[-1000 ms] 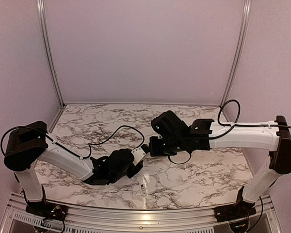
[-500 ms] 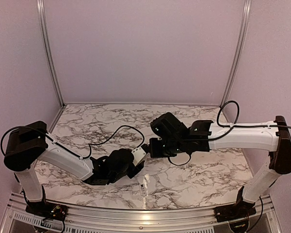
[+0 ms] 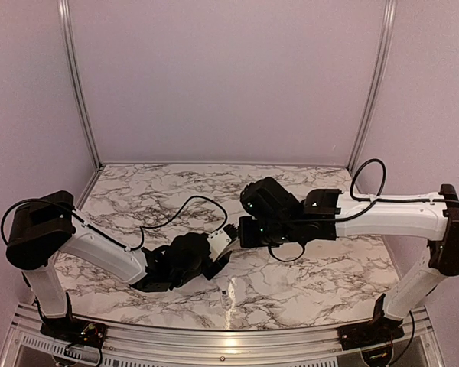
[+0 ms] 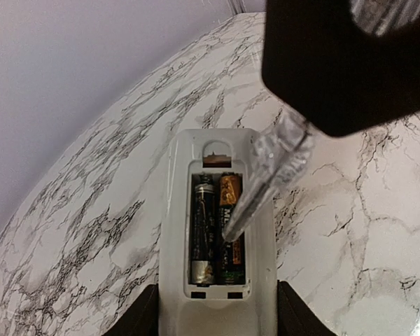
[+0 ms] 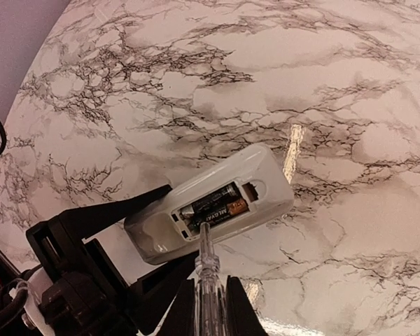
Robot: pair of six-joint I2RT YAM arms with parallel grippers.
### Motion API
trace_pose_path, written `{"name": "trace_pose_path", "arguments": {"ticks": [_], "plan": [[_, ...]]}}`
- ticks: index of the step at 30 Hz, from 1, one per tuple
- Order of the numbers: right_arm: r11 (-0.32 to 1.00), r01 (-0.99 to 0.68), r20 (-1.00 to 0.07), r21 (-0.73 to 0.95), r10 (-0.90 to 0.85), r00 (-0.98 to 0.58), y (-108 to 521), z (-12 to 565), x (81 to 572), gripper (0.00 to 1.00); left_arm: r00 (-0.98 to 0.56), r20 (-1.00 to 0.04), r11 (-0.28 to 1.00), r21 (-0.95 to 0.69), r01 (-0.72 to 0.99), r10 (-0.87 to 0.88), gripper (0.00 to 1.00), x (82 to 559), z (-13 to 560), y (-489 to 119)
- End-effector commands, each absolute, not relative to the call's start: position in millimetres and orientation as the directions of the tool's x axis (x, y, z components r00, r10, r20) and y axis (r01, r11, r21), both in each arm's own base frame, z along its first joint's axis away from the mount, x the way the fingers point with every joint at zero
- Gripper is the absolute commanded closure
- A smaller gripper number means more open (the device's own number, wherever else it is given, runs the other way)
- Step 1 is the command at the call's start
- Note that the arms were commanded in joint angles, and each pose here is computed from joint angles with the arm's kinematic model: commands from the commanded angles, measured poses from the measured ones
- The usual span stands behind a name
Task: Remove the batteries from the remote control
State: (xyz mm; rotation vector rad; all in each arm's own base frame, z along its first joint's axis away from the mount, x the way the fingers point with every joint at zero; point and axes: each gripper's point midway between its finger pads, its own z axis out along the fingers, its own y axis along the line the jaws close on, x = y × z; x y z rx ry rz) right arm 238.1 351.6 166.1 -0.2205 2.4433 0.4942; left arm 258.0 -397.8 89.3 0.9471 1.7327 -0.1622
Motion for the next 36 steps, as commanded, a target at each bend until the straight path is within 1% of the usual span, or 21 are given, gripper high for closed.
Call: {"name": "trace_pose_path", "arguments": {"ticks": [1,7,15,25,36], "plan": [[0.969,-0.193,-0.644,0.156,-0.048,-0.764,311.5,173.1,245.5,1.0,-0.061,-0.892,0.717,0.317,0.621,0.447,1.0,266.7,116.0,-398.2],[0.969,-0.187,-0.66,0.163,-0.034,-0.75,304.1,183.7,244.5,1.0,-0.068,-0.888,0.716,0.319,0.621,0.454,1.0,268.3,112.4,-400.3],[0.957,-0.21,-0.652,0.199,-0.031,-0.758,311.5,177.3,241.9,1.0,-0.07,-0.89,0.713,0.312,0.628,0.451,1.0,267.7,112.4,-403.3],[0.908,-0.277,-0.658,0.314,-0.003,-0.753,329.0,196.1,235.6,1.0,-0.076,-0.882,0.716,0.325,0.618,0.466,1.0,270.1,108.6,-403.0],[0.905,-0.285,-0.666,0.317,-0.002,-0.746,337.5,194.4,240.6,1.0,-0.077,-0.881,0.714,0.324,0.621,0.467,1.0,269.9,108.7,-404.0]]}}
